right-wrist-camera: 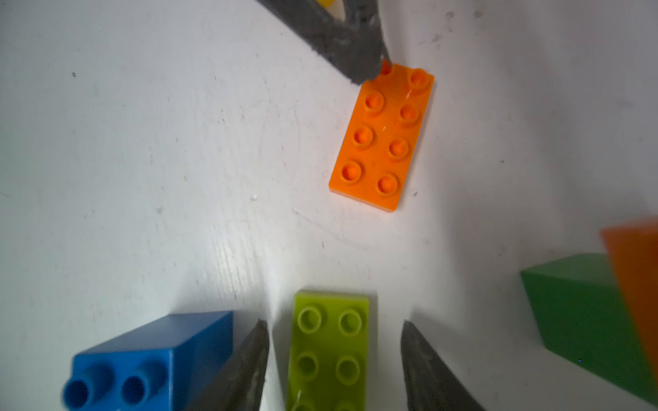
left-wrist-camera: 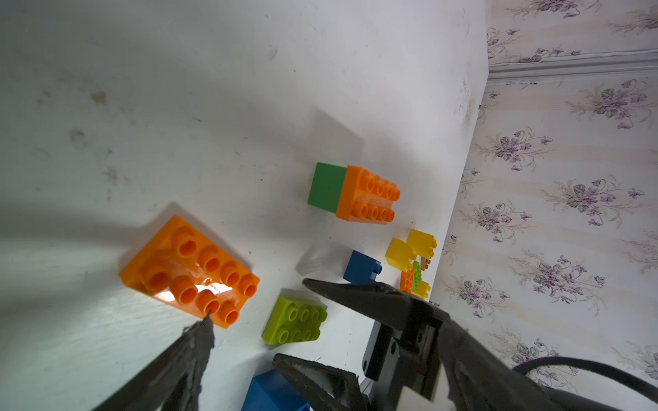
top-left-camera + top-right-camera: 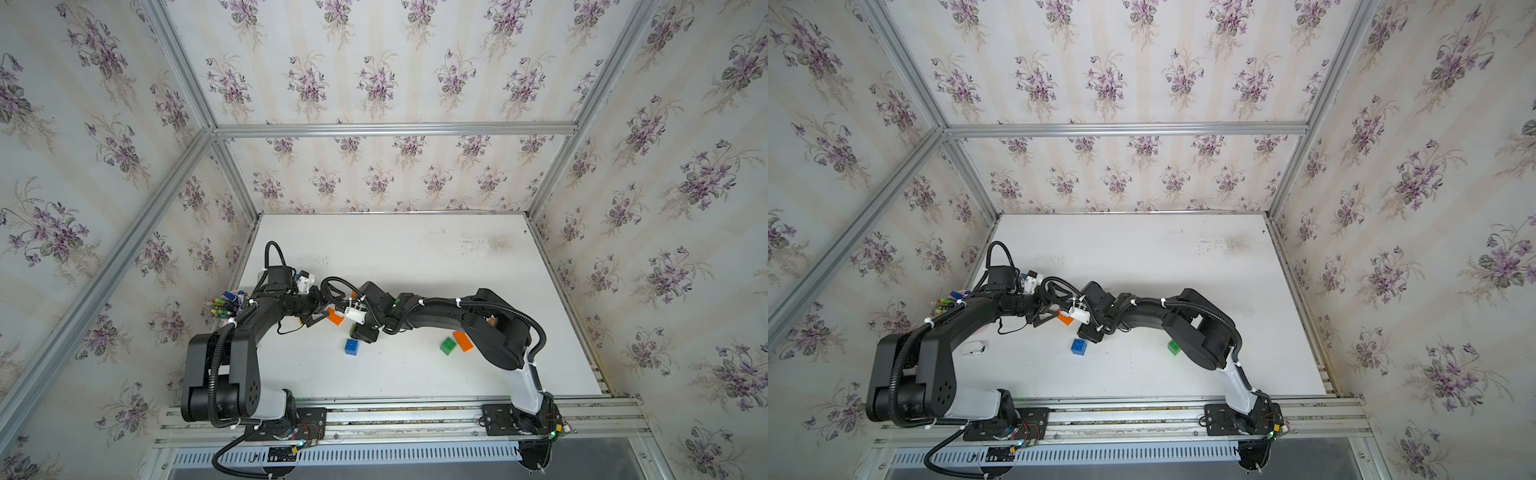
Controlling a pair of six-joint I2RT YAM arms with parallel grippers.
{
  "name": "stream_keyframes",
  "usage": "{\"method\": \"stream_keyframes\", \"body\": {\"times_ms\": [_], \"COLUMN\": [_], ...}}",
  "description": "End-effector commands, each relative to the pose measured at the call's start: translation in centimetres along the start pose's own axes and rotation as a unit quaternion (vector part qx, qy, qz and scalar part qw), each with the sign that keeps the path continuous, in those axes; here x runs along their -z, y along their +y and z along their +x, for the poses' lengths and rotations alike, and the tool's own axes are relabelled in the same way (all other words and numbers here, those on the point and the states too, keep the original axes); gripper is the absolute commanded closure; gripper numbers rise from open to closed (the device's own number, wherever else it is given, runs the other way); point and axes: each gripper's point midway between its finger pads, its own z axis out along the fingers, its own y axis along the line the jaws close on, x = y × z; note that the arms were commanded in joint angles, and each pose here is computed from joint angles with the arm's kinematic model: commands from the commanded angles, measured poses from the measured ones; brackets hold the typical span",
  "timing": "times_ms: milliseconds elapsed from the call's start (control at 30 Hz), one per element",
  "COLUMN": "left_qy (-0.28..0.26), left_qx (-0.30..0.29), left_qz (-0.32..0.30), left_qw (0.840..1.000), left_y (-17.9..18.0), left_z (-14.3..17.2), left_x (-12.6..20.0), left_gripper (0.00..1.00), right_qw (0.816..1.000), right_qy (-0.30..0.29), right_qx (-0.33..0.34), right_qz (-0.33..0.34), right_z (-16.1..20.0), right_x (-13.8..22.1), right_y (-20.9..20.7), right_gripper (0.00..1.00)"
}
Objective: Assemble a fork with lego
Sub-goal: Pick up the lego brick from the center of the board.
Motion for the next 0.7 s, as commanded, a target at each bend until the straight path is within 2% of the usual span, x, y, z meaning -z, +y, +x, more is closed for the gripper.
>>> {"method": "stream_keyframes", "body": {"times_ms": [0,233,400,567,667], "left_qy": [-0.001,0.000,0.002,0.000,0.001], "left_qx": [-0.003,-0.001,0.007,0.009,0.011], "left_qz": [0.005,0.004,0.002,0.003,0.001], "left_qw": [1.000,1.000,1.000,1.000,1.000], "left_y": [-0.1,0.2,0.7,0.7,0.8], "left_z": [0.0,-0.1,-0.2,-0.3,-0.3], "left_x": [0.1,0.1,0.0,0.2,0.1], "left_gripper": [0.00,0.00,0.00,0.00,0.00], "right_qw": [1.000,0.998,0.997,0.997,0.997], "right_qy": [0.020,0.048,0.064,0.060,0.056], "right_qx": [0.006,0.019,0.027,0.039,0.058], "right_qz": [0.012,0.033,0.027,0.021,0.021], "right_z": [0.6,1.9,2.2,1.8,1.4], "right_x": [-0.4,-0.4,-0.9,-0.4,0.2], "right_y": [-0.5,-1.1,-1.1,-1.0,-0.9], "right_gripper": [0.44,0.52,0.63,0.71,0.72]}}
